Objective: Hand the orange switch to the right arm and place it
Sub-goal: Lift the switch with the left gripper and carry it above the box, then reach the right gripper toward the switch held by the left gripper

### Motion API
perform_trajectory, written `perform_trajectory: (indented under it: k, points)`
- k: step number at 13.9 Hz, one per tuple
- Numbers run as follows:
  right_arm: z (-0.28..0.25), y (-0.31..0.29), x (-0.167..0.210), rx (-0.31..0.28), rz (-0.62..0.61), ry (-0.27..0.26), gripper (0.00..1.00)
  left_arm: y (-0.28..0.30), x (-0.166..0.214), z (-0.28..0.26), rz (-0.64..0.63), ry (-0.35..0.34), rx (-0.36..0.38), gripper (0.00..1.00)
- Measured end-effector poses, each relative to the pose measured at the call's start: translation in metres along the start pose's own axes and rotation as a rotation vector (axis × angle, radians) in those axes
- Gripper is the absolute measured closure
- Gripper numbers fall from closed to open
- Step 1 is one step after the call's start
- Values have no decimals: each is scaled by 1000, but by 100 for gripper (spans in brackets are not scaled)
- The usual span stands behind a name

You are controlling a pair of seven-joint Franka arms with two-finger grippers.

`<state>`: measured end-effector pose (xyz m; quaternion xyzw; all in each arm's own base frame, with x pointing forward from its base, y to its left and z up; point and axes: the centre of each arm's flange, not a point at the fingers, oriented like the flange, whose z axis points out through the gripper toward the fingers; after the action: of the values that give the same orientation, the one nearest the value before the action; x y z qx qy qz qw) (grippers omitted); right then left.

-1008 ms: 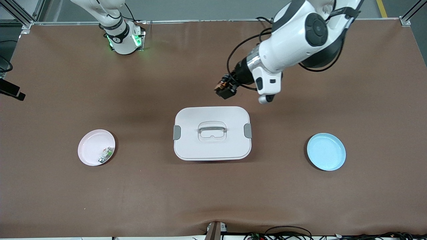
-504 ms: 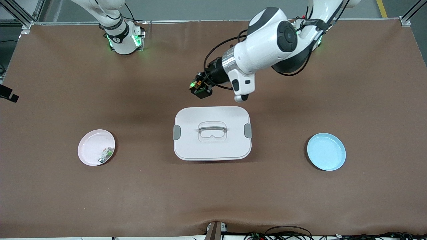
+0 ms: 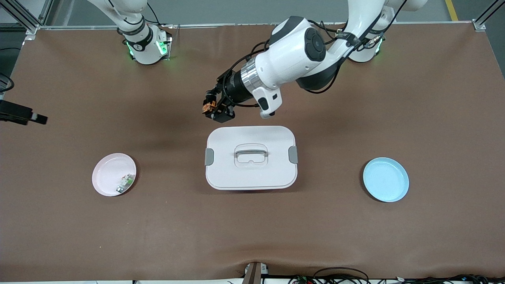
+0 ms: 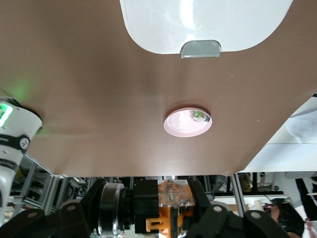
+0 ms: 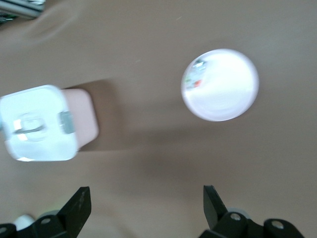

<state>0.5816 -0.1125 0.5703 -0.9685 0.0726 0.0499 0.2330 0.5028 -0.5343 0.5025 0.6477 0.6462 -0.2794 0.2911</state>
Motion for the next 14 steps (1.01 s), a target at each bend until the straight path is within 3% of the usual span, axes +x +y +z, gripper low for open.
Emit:
perform_trajectory:
  k: [3,7,10,14]
  points:
    - [25,-18,0,103,31,-12,0,3,9,21,-29,-4,-5,27]
    - [53,-81,-16,117,67,-40,0,-3,15,49,-24,12,-8,27]
    - [87,-108,-27,152,68,-23,0,-9,12,62,-5,29,-15,27]
    - [112,-138,-39,149,27,-20,0,-7,10,60,-3,26,-21,27]
